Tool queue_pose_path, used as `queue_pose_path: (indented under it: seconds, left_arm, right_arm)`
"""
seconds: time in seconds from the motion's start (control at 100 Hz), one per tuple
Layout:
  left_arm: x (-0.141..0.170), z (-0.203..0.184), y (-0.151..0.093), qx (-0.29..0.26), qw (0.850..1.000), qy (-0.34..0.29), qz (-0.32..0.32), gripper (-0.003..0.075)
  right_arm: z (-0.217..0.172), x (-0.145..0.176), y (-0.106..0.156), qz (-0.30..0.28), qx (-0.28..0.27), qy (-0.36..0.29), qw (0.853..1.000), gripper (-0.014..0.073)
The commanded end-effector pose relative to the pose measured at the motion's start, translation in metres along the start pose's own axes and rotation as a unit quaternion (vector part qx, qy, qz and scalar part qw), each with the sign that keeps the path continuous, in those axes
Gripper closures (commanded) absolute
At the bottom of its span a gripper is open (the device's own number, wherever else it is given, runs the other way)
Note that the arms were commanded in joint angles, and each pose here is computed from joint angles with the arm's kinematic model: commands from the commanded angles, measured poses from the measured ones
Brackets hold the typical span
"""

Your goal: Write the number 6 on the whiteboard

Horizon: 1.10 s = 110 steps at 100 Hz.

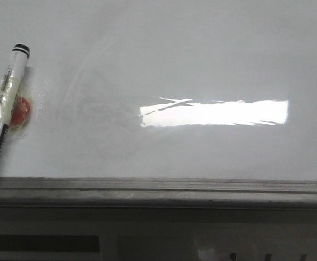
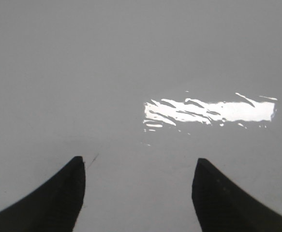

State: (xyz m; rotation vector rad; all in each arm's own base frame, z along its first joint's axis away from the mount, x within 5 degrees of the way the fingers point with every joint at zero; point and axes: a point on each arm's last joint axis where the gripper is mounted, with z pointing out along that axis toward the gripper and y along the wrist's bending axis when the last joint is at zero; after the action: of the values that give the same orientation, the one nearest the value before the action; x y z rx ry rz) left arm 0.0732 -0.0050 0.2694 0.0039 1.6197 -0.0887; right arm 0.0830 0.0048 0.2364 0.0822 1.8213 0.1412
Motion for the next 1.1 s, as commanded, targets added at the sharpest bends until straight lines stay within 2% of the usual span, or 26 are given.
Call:
queue_pose_path:
  seconds: [0.0,0.25,0.4,0.58,0.8,0.94,1.09]
  left_arm:
    - [-0.016,0.005,-0.002,0.013,0.999,-0.034,0.002,0.0291]
    - [-0.011,0.015,-0.022,0.123,0.992,-0.002,0.006,0.0291]
    - [-0.007,0.015,-0.038,0.199,0.98,0.017,0.012,0.0291]
    - [0.001,0.021,-0.056,0.262,0.963,0.061,0.012,0.0291]
    - [0.008,0.033,-0.074,0.294,0.953,0.075,0.024,0.0294]
    - [0.015,0.045,-0.082,0.288,0.953,0.092,0.015,0.03]
    - [0.027,0.055,-0.087,0.268,0.953,0.14,-0.019,0.03]
  right_arm:
    - [-0.001,-0.018,0.001,0.0,0.002,-0.048,0.999,0.0659]
    - [-0.001,-0.018,0.001,0.0,0.002,-0.048,0.999,0.0659]
    - [-0.001,-0.018,0.001,0.0,0.002,-0.046,0.999,0.0659]
    - [-0.001,-0.018,0.001,0.0,0.002,-0.046,0.999,0.0659]
    - [-0.001,-0.018,0.001,0.0,0.002,-0.046,0.999,0.0659]
    - [-0.001,-0.018,0.001,0.0,0.002,-0.045,0.999,0.0659]
    - [-0.001,-0.018,0.001,0.0,0.002,-0.045,0.999,0.0659]
